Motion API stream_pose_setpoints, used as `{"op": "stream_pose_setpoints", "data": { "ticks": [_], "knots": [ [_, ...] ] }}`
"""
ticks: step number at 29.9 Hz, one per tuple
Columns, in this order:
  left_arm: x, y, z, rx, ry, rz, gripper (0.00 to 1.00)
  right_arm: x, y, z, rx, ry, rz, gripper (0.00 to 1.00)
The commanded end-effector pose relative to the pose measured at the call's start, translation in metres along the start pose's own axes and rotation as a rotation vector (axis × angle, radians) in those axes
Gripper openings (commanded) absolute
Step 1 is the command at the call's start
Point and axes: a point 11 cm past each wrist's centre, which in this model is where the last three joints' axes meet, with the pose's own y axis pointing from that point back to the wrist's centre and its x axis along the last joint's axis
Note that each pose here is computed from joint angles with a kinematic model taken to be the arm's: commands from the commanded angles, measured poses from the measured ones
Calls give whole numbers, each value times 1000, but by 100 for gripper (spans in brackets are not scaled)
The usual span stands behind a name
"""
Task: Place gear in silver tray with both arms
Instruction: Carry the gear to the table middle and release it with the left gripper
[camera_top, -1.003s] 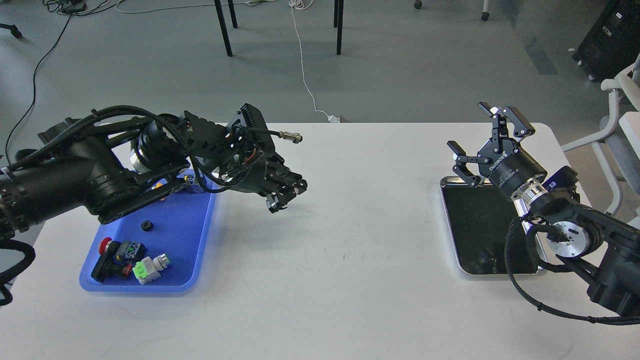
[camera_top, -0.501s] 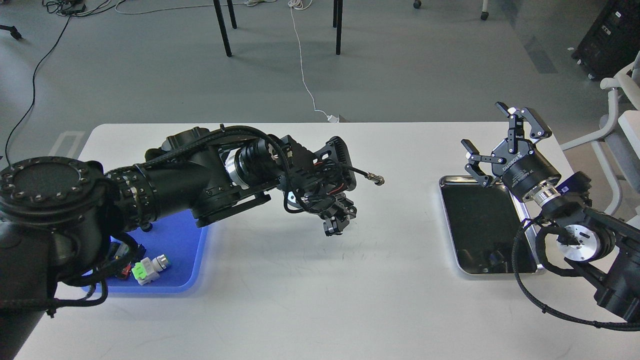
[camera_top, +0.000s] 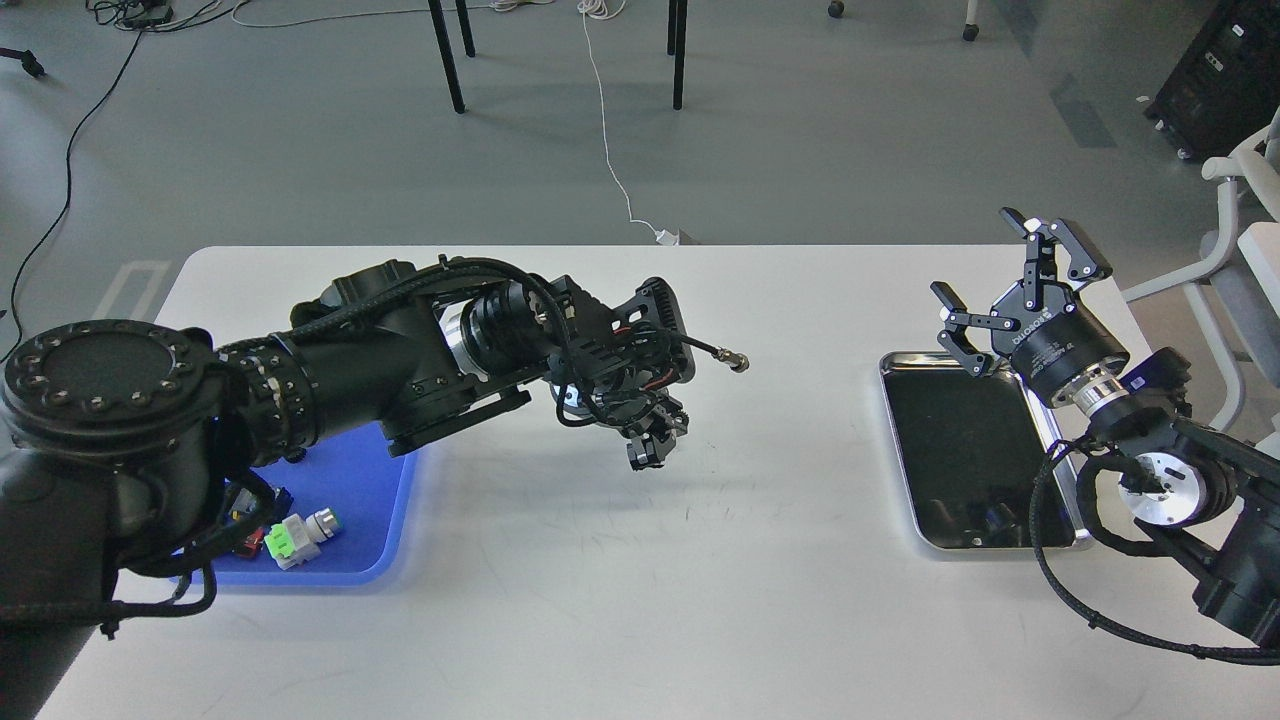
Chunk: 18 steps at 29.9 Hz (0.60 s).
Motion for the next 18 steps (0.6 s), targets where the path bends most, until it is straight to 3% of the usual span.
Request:
{"op": "stream_pose_setpoints", "data": {
  "ticks": [1, 12, 18],
  "knots": [
    [-1, -2, 4, -10, -9, -5, 13, 0, 0, 0, 0, 1, 2, 99],
    [1, -5, 15, -40, -23, 2, 14, 1, 1, 1, -1, 1, 4, 99],
    [-9, -10, 20, -50, -33, -24, 20, 1, 1, 1, -1, 1, 4, 99]
  ]
}}
